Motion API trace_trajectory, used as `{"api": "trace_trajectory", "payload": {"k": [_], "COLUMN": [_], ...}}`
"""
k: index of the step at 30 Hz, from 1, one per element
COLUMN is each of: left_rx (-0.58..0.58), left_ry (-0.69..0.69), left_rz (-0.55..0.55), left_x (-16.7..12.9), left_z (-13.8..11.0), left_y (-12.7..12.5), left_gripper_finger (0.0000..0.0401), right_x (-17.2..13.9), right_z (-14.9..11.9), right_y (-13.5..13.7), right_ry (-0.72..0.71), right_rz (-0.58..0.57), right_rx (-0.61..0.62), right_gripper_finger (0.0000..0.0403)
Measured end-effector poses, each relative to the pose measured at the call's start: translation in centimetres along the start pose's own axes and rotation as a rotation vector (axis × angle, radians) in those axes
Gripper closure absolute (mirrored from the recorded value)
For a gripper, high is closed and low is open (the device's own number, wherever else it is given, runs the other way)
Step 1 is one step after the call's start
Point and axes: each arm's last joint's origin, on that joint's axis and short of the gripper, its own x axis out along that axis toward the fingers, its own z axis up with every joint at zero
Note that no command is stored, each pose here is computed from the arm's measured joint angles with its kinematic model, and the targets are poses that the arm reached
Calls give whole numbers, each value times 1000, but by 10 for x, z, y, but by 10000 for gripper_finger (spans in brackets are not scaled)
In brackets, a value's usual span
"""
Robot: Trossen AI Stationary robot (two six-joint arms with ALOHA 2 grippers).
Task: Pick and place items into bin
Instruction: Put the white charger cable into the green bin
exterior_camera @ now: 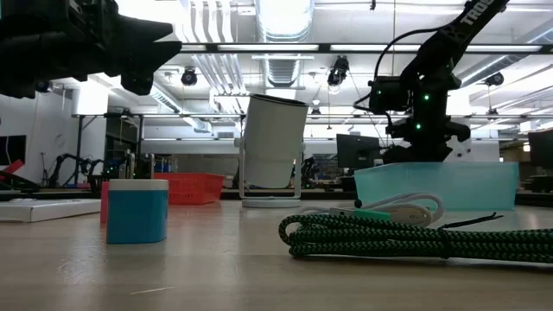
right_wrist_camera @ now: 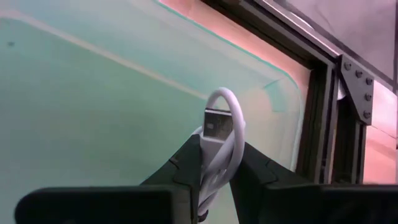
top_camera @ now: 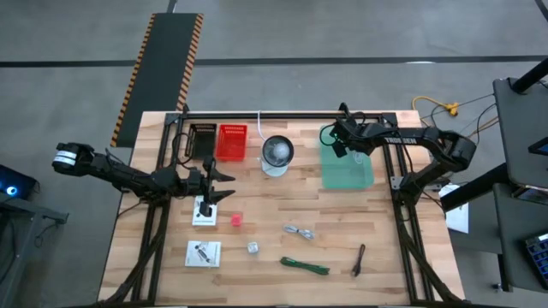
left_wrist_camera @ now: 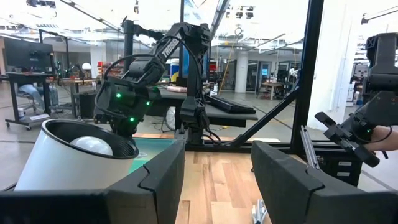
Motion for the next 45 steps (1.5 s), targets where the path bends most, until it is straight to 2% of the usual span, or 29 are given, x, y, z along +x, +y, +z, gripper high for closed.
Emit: {"api": "trace_trajectory", "payload": {"k": [31,38,42,45], "left_rx": [1,1,1,1], "left_ry": [1,1,0,0], "left_rz": [0,0,0,0], "left_x": [0,0,0,0], "left_z": [0,0,0,0], "left_y": [0,0,0,0], "left_gripper_finger": [230,230,230,230], "right_x": [-2,-25,-51,-75], "right_z": [1,6,6,-1], "right_y": [2,21,34,43], "right_ry": [-30,-204,-328,-416], "right_rz": [-9,108,258,366], "right_rx": [-10,-115,-155,-236], "right_gripper_finger": [224,223,223,223]}}
